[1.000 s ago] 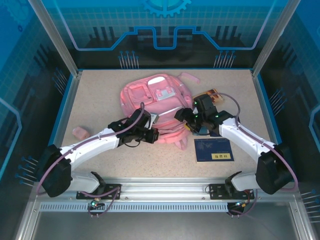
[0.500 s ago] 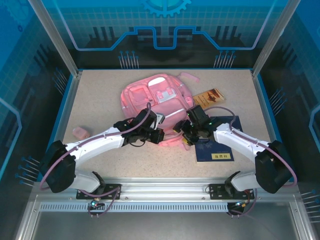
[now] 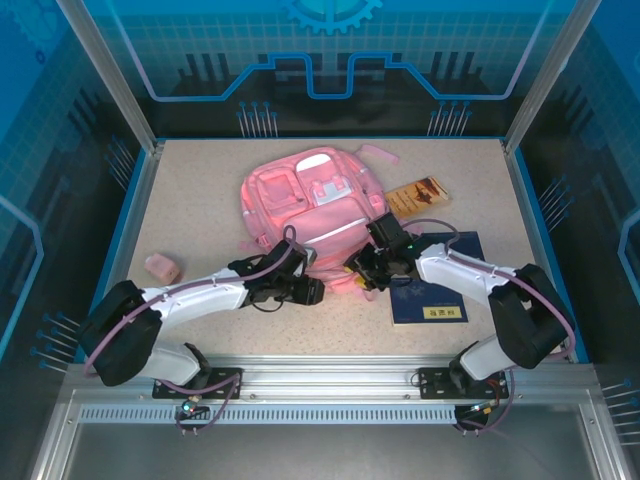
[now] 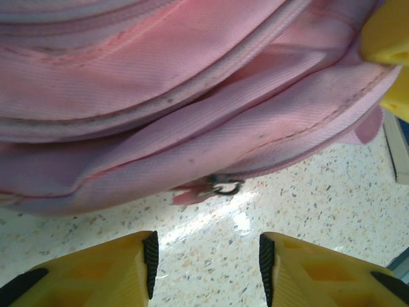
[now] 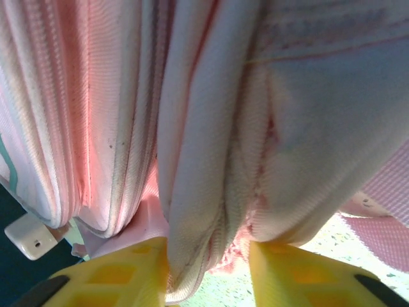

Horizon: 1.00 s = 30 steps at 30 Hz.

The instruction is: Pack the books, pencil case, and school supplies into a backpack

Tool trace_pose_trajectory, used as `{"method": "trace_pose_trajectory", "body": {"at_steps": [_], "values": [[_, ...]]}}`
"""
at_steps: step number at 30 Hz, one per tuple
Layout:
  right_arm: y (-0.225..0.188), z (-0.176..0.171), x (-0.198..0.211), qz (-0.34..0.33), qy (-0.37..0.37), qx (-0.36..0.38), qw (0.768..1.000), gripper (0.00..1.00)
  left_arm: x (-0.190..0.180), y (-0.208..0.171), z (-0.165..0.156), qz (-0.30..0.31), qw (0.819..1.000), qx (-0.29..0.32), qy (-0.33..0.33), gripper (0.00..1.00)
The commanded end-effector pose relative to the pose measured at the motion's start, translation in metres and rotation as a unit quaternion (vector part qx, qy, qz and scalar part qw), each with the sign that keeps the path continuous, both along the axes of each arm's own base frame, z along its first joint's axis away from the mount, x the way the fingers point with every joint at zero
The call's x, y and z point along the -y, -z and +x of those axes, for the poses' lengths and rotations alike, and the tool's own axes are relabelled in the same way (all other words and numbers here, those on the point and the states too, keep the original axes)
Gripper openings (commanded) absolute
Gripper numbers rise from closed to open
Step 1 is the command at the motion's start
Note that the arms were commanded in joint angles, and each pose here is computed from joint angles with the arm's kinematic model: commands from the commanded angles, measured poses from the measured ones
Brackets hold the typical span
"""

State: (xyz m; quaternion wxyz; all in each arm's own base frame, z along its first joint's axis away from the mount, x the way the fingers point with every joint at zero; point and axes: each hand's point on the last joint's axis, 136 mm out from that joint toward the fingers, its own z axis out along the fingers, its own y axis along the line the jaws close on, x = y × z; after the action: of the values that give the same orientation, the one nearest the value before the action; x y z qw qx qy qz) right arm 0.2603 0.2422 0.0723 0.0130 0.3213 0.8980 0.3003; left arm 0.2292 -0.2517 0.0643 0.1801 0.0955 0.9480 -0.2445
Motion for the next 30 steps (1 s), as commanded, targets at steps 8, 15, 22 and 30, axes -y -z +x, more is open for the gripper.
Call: {"method": "trace_pose_trajectory", "body": {"at_steps": [8,15,22,30], "values": [[-0.011,0.011,-0.003,0.011,-0.005,0.023,1.0,0.1,0.005,0.011,0.03,-0.004,0.998,0.054,-0.03,0.48],[-0.021,0.013,0.0,0.015,-0.005,0.037,0.999,0.09,-0.003,0.024,0.033,0.014,0.998,0.056,-0.035,0.42],[-0.021,0.013,-0.001,0.017,-0.003,0.037,0.999,0.06,-0.009,0.027,0.044,0.031,0.995,0.081,-0.052,0.25],[-0.02,0.013,0.008,-0.005,0.003,0.044,0.999,0.04,-0.027,0.03,0.045,0.066,0.991,0.097,-0.07,0.01]]}}
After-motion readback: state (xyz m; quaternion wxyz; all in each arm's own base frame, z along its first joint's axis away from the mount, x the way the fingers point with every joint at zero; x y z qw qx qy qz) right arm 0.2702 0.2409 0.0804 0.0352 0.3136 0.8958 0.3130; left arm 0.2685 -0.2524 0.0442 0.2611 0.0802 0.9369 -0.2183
